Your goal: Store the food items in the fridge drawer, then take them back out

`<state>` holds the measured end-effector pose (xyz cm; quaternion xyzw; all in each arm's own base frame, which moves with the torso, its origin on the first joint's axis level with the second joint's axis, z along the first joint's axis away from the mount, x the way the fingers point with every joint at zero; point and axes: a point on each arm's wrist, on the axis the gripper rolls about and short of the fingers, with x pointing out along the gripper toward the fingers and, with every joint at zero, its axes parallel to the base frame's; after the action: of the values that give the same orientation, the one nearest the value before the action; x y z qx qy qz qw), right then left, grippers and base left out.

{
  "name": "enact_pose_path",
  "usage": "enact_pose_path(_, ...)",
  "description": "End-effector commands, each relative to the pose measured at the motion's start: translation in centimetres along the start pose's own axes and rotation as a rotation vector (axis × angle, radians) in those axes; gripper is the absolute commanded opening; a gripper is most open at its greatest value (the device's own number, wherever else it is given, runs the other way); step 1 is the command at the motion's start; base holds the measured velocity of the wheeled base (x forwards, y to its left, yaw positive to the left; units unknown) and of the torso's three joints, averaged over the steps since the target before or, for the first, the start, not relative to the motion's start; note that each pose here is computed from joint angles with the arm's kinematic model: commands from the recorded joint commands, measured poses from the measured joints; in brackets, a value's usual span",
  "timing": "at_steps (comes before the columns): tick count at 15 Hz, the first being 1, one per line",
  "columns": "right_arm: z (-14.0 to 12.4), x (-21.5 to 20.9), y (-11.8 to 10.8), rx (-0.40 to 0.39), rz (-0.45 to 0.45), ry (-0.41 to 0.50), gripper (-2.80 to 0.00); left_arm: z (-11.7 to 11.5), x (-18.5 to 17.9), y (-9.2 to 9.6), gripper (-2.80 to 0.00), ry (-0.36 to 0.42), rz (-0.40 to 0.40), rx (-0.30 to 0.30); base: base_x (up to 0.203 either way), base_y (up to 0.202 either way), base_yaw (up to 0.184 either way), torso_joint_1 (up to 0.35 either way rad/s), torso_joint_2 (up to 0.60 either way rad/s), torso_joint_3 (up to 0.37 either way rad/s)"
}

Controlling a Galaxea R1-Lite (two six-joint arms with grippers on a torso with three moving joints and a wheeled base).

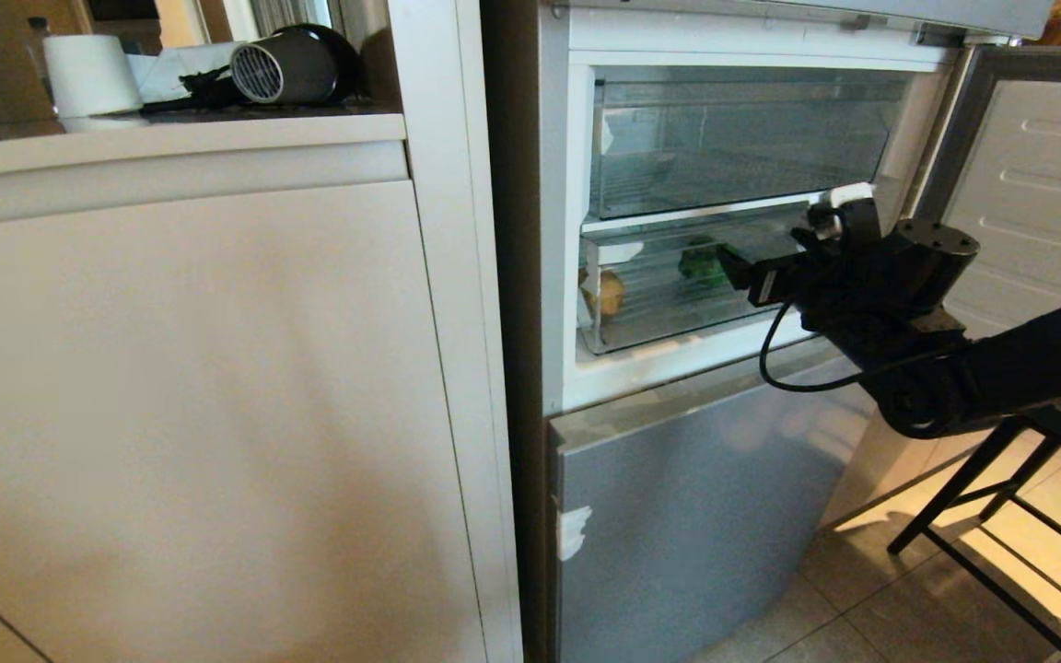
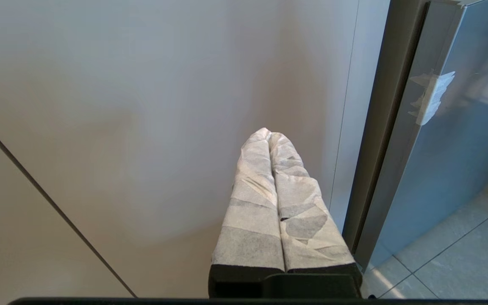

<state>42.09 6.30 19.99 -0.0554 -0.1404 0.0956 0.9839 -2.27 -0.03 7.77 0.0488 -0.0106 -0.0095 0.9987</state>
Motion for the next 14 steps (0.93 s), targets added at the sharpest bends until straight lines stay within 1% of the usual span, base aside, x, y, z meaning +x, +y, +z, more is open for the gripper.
enact_pose_path(1, 0.3, 0.1, 0.0, -0.002, -0.002, -0.016, 0.0, -0.3, 0.1, 0.0, -2.8, 0.01, -0.001, 0.001, 0.0, 0.0, 0.0, 0.0, 0.0, 0.0)
enact_pose_path(7, 1.0, -0.3, -0.1, -0.02, -0.022, -0.021, 0.0, -0.3, 0.1, 0.0, -2.8, 0.011, -0.001, 0.001, 0.0, 0.0, 0.0, 0.0, 0.0, 0.0)
enact_pose_path(11, 0.3, -1.5, 0.2, -0.024, -0.011, 0.027, 0.0, -0.3, 0.1, 0.0, -2.8, 0.009, -0.001, 0.0, 0.0, 0.0, 0.0, 0.0, 0.0, 0.0)
enact_pose_path(14, 0.1, -1.2, 0.1, -0.024, -0.013, 0.027, 0.0, -0.3, 0.1, 0.0, -2.8, 0.009, -0.001, 0.001, 0.0, 0.0, 0.0, 0.0, 0.0, 0.0)
